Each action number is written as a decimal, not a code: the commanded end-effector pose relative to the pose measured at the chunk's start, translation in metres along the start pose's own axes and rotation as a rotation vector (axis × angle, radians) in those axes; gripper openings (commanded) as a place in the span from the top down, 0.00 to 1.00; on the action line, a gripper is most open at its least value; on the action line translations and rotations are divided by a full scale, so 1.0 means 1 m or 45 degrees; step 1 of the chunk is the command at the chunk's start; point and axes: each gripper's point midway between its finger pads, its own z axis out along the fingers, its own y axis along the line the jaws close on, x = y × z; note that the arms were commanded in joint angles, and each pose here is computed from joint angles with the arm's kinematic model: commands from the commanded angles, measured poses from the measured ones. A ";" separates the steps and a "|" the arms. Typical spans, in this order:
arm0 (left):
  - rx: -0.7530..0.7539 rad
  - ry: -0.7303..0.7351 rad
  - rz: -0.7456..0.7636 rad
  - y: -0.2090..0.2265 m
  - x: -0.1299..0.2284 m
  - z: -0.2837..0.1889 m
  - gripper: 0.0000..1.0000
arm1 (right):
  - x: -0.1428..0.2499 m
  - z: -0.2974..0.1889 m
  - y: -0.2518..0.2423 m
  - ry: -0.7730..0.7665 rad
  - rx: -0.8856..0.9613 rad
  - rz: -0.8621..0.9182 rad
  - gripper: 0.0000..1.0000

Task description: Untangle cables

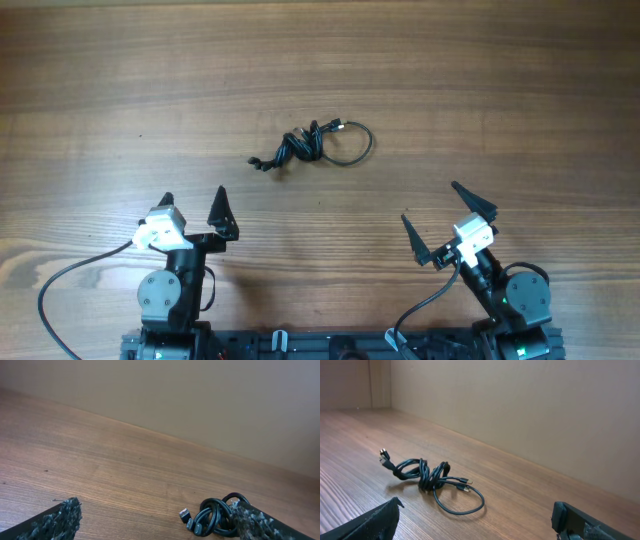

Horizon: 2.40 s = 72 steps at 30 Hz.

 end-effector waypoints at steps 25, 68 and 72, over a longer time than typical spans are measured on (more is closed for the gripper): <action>0.304 0.711 0.158 -0.123 -0.138 0.061 0.00 | -0.179 0.054 -0.010 0.339 -0.397 -0.013 0.00; 0.023 1.564 0.179 -0.102 0.150 0.134 0.96 | -0.087 0.125 -0.003 1.027 -0.501 0.641 0.00; 0.172 1.598 -0.041 -0.124 0.122 0.124 0.96 | -0.087 0.126 -0.004 1.031 -0.482 0.684 0.00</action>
